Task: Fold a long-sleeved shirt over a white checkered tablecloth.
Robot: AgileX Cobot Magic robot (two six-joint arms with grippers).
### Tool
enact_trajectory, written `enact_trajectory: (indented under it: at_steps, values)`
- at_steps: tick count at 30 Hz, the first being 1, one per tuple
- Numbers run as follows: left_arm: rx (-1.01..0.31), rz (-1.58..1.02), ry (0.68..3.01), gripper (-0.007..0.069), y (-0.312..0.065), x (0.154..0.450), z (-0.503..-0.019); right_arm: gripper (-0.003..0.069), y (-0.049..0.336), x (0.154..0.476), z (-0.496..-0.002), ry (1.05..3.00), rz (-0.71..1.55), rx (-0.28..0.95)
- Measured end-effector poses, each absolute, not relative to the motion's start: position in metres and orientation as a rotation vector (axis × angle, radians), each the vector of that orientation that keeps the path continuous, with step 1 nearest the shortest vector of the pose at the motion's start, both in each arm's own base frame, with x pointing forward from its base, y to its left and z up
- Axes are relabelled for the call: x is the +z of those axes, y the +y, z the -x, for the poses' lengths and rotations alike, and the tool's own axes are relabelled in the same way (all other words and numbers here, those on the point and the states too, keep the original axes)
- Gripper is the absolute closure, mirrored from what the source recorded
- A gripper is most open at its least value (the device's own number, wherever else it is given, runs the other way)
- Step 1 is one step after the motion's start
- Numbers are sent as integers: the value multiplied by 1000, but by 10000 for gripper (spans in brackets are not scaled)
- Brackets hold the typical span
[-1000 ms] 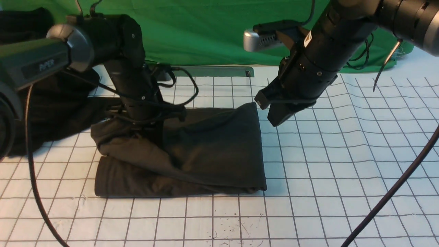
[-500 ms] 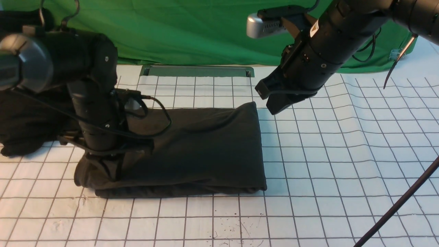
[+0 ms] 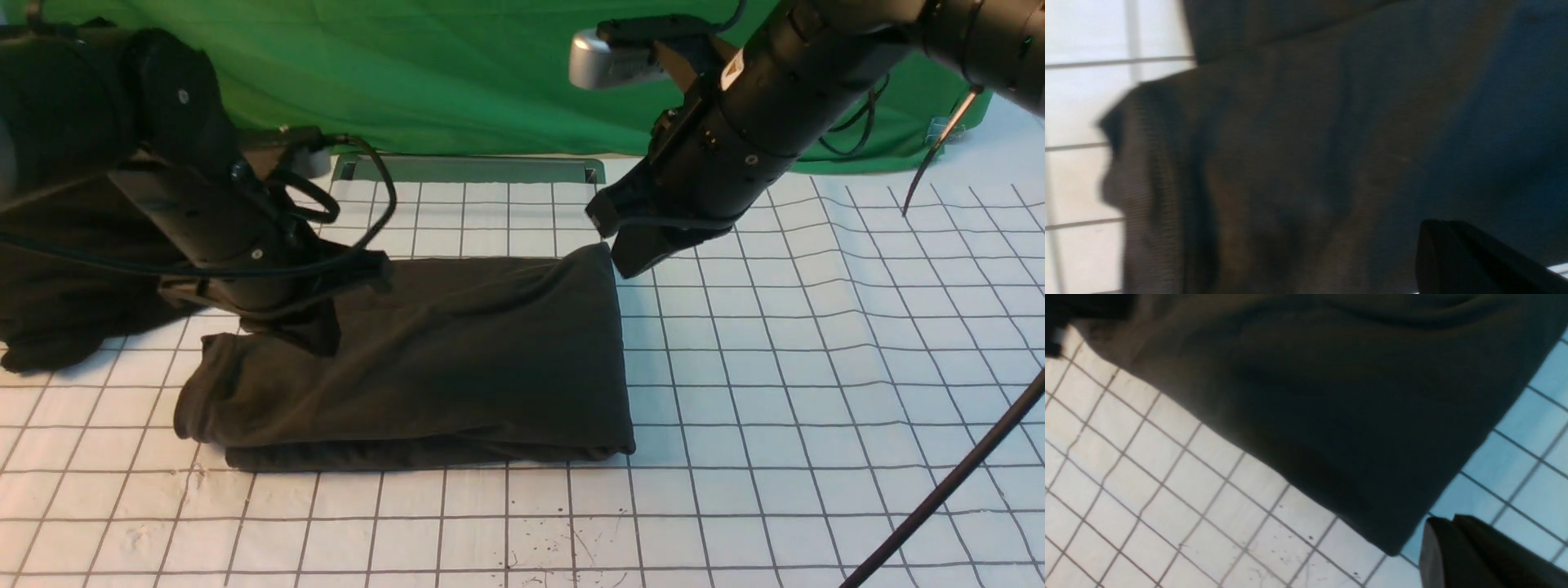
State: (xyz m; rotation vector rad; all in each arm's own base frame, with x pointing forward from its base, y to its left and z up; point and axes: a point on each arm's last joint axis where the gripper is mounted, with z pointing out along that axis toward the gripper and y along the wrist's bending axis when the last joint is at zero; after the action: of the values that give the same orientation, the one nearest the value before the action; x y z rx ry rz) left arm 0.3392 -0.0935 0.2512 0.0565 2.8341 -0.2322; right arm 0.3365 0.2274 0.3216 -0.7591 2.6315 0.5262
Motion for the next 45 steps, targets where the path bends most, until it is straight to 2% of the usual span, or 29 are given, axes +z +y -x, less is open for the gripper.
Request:
enact_trajectory:
  at_steps: [4, 5, 6, 10, 11, 14, 19, 23, 24, 25, 26, 28, 29, 31, 33, 37, 39, 41, 45]
  values:
    - [-123, -54, 2913, 629, -89, 221, -342, 648, 246, 293, -342, 2686, 815, 526]
    - [-87, -56, 2926, 629, -86, 211, -341, 648, 251, 274, -346, 2715, 836, 517]
    - [-84, -59, 2922, 629, -86, 211, -342, 648, 251, 272, -348, 2712, 836, 517]
    - [-65, -43, 2905, 629, -83, 183, -334, 651, 260, 218, -362, 2820, 850, 472]
    - [-65, -43, 2905, 629, -82, 183, -333, 651, 260, 216, -362, 2831, 853, 468]
    - [-80, -29, 2871, 629, -82, 177, -329, 651, 254, 187, -365, 2933, 919, 335]
    - [-82, -30, 2857, 629, -80, 183, -325, 652, 237, 184, -369, 3001, 882, 191]
    - [-77, -34, 2850, 629, -78, 195, -318, 652, 230, 199, -370, 2984, 816, 203]
    - [-84, -33, 2826, 629, -77, 205, -315, 652, 231, 215, -368, 2941, 773, 275]
    - [-85, -32, 2826, 629, -77, 205, -315, 652, 232, 217, -368, 2933, 768, 287]
    - [-95, -31, 2794, 629, -77, 214, -313, 652, 238, 235, -365, 2861, 745, 403]
    - [-99, -31, 2780, 629, -77, 217, -312, 652, 244, 245, -363, 2804, 755, 507]
    - [-100, -29, 2777, 629, -76, 217, -313, 652, 254, 253, -360, 2755, 773, 607]
    - [-96, -20, 2784, 629, -74, 215, -314, 652, 259, 252, -359, 2742, 786, 643]
    - [-81, 24, 2813, 629, -66, 207, -318, 652, 273, 231, -361, 2763, 809, 680]
    - [-60, 97, 2849, 629, -50, 194, -323, 652, 276, 196, -366, 2843, 840, 637]
    - [-53, 157, 2885, 629, -36, 186, -326, 652, 272, 176, -368, 2918, 869, 535]
    - [-64, 163, 2932, 629, -30, 178, -325, 652, 265, 172, -368, 2957, 865, 425]
    - [-75, 157, 2951, 629, -30, 178, -324, 652, 261, 180, -368, 2960, 858, 365]
